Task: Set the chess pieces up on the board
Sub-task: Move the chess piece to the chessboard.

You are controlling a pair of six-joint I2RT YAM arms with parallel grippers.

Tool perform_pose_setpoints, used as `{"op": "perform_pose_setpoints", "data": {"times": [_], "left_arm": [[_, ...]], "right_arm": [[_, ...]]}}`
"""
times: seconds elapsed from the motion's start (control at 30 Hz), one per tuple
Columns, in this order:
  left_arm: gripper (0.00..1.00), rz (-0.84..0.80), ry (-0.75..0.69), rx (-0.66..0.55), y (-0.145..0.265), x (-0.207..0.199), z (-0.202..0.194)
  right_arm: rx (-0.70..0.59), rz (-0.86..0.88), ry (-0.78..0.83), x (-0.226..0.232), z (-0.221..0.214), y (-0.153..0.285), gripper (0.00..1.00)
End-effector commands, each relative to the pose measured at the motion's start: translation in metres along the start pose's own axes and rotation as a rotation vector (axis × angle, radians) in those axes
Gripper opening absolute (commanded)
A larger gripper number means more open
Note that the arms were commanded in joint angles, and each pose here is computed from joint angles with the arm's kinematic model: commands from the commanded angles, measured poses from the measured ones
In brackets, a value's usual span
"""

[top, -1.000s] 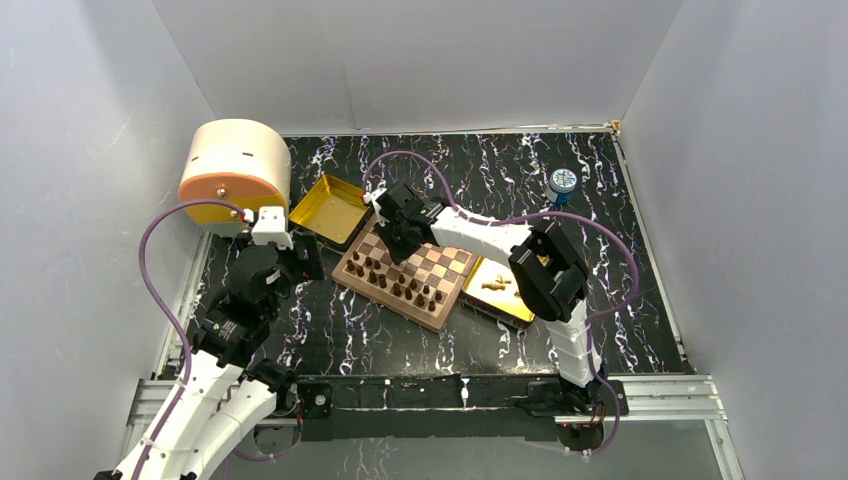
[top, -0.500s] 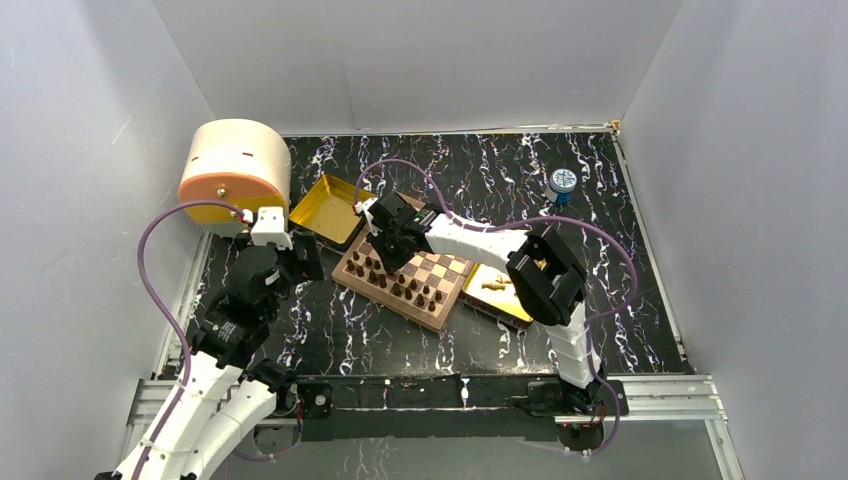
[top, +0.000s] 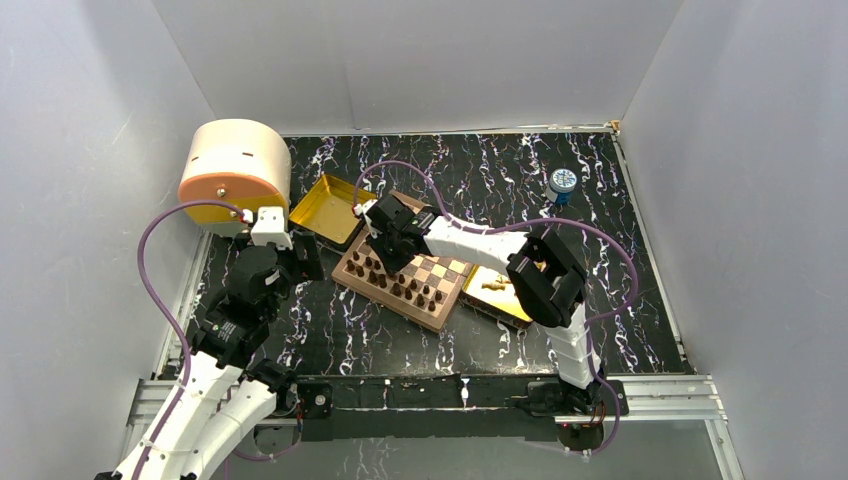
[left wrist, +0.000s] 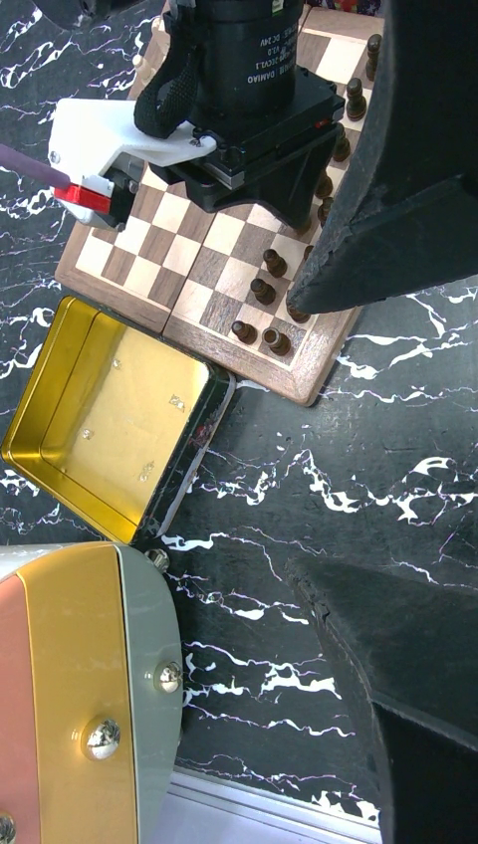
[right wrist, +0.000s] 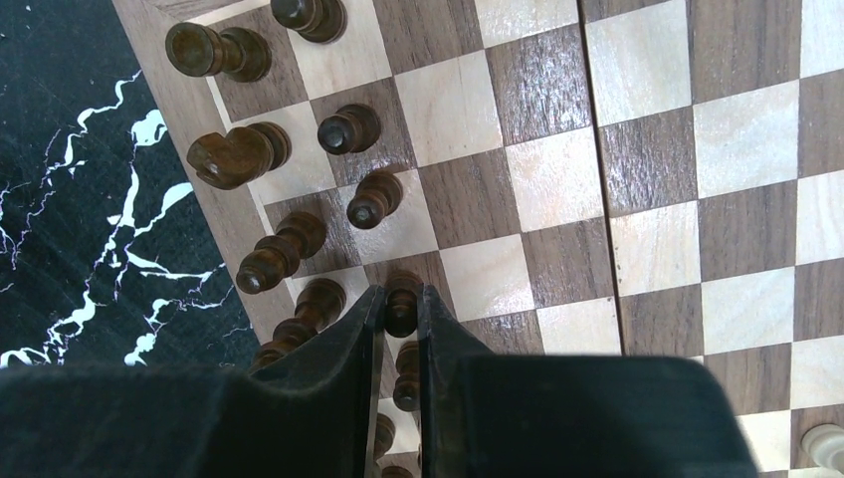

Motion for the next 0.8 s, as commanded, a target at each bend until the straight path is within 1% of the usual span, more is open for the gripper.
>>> {"op": "perform_pose_setpoints", "data": {"times": [0.0,0.17,0.33,0.77], "left_arm": [[0.89,0.008,0.0,-0.03,0.001,0.001,0.006],[0.89,0.007,0.0,-0.026,0.001,0.001,0.005],[0.89,0.008,-0.001,-0.026,0.0,0.001,0.005],[0.89,0.006,-0.001,-0.025,0.001,0.001,0.005]], "right_arm": [[-0.02,-0.018,-0.001,0.0,0.004,0.021,0.25],[-0.034,-0.012,-0.001,0.002,0.008,0.024,0.32],[-0.058,-0.009,-0.001,0.002,0.015,0.029,0.35],[-0.056,-0.003,0.001,0.004,0.008,0.042,0.41]]}}
Point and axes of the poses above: each gripper's point midway between its finger pads, its own y axis back along the fingers, its own x axis along the line the jaws close on, z = x × y, the point moved 3 cm from there along y, back along the fingers, and after that the axes turned 9 degrees about y, right-handed, at the moved point
